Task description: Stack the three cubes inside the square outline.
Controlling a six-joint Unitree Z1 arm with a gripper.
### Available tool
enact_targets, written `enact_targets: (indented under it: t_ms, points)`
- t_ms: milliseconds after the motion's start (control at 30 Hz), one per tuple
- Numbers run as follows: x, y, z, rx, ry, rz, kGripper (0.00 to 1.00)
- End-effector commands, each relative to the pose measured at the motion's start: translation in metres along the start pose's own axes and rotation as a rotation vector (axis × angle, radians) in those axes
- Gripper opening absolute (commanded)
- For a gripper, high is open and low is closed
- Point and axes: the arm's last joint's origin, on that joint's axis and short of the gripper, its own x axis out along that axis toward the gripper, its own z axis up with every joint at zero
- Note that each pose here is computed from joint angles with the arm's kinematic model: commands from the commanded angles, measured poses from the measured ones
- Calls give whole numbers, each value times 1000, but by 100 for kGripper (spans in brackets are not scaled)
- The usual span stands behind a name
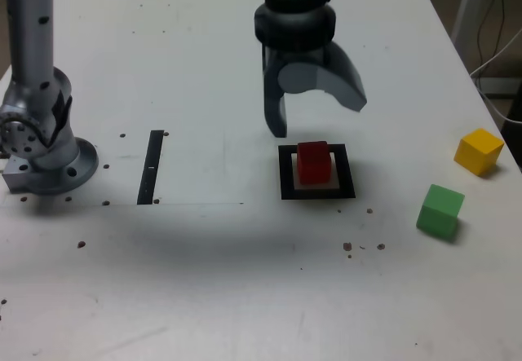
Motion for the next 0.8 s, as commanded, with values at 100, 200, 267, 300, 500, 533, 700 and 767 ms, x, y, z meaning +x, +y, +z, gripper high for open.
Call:
enact_targets:
  t_ms: [100, 200, 267, 300, 500, 533, 700, 767]
  points:
    - [-1, -1, 24, 36, -1, 1, 99]
    - [-2, -1, 38, 52, -8, -1, 99]
    - [-2, -1, 47, 63, -14, -3, 99]
    - [-1, -1, 52, 68, -17, -4, 99]
    - [1, -1, 78, 81, -50, -2, 100]
    - [1, -1, 83, 82, -56, -1, 100]
    - [7, -2, 104, 90, -79, -1, 100]
    - [10, -2, 112, 96, -84, -1, 100]
